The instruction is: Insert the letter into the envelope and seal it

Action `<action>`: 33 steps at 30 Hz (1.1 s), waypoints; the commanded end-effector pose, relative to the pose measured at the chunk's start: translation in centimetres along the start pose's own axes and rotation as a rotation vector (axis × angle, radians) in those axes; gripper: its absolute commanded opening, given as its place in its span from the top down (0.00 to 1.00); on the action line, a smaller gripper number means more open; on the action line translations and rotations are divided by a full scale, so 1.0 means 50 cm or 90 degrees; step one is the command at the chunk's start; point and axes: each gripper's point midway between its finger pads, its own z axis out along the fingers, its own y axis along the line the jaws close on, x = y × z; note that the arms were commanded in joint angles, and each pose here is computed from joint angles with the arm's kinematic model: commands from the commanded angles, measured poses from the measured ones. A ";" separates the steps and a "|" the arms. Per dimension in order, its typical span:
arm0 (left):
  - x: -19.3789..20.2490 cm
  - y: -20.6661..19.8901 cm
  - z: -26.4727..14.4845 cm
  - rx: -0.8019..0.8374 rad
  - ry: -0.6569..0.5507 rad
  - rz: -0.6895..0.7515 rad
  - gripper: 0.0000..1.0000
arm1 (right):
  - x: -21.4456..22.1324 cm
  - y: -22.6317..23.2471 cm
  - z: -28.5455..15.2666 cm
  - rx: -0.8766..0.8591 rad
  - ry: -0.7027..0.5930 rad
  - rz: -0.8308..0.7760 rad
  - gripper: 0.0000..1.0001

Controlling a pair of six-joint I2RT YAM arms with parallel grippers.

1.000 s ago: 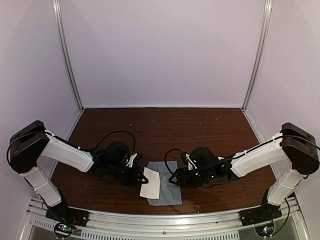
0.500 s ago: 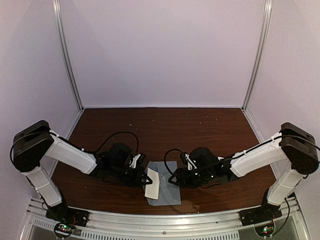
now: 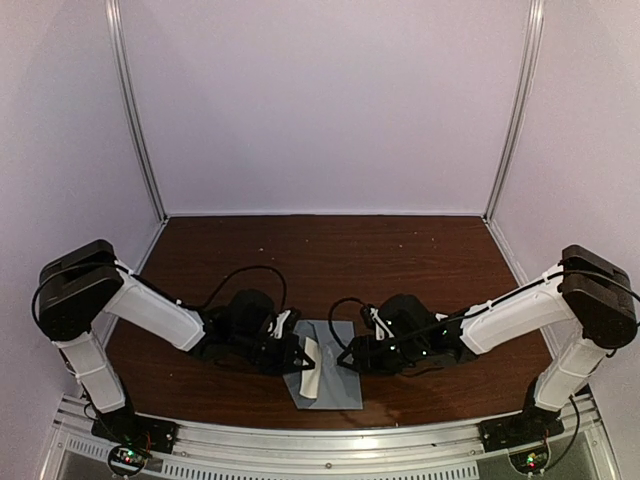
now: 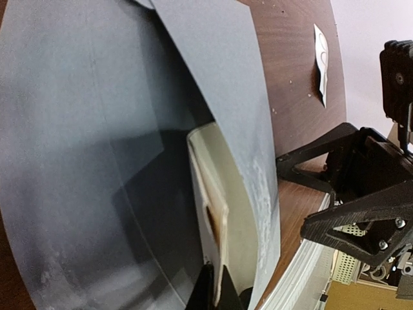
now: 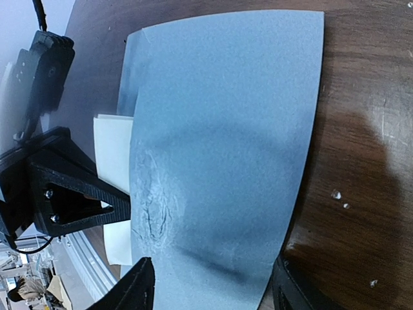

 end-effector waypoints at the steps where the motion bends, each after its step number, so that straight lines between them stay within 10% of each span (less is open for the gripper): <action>1: -0.030 -0.014 0.007 -0.028 -0.026 0.045 1.00 | 0.018 -0.021 -0.002 0.028 0.008 0.007 0.38; 19: -0.023 0.010 -0.049 -0.121 -0.021 0.095 0.61 | 0.010 -0.027 -0.013 0.045 -0.006 0.003 0.38; 33: -0.004 0.021 -0.039 -0.106 -0.013 0.064 1.00 | 0.015 -0.027 -0.005 0.043 0.003 0.005 0.45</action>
